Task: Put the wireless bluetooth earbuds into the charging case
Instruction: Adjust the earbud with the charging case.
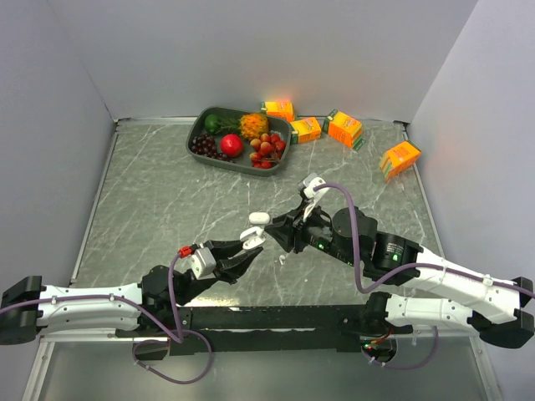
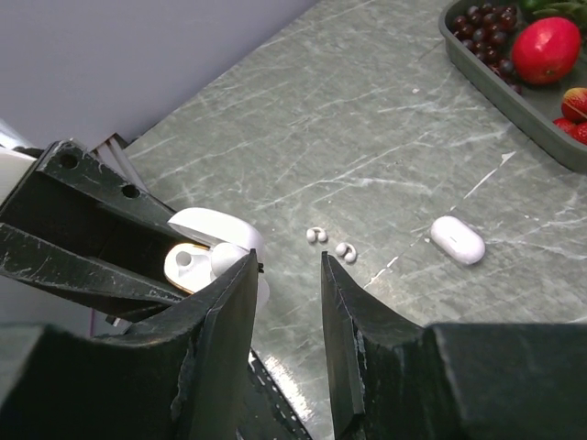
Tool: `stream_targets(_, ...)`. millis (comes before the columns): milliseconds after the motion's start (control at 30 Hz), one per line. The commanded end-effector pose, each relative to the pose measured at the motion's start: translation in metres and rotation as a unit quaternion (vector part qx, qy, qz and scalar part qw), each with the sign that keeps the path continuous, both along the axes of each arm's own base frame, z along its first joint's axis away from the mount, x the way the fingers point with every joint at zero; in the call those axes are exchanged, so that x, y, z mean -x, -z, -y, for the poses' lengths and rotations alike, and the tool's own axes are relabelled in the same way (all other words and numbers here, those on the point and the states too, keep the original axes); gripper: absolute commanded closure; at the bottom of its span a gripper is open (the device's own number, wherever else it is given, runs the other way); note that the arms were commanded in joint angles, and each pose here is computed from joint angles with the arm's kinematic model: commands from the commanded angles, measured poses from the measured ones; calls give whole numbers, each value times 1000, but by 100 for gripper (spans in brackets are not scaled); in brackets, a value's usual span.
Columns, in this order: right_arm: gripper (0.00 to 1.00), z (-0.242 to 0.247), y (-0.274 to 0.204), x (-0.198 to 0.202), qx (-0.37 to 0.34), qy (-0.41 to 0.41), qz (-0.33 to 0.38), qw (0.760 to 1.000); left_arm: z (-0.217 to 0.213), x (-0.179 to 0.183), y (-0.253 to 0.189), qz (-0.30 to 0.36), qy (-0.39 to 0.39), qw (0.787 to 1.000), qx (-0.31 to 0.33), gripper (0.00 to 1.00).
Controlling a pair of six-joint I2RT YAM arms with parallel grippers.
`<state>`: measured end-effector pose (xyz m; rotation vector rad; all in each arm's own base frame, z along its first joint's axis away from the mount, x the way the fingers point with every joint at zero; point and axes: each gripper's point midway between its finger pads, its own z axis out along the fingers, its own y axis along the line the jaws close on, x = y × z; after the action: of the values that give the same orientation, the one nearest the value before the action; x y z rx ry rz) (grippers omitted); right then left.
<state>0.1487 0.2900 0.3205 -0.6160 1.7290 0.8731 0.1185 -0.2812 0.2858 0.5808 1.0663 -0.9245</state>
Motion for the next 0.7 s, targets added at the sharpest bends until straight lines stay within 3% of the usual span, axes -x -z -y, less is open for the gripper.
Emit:
stream_targets(0,58,-5,-26,4,-26,-14,16,999,-4,3,-27,3,6,999,44,99)
stream_targets(667,50,-7,-29,8,-21,-23,17,999,-5,3,-25,0,6,999,43,99)
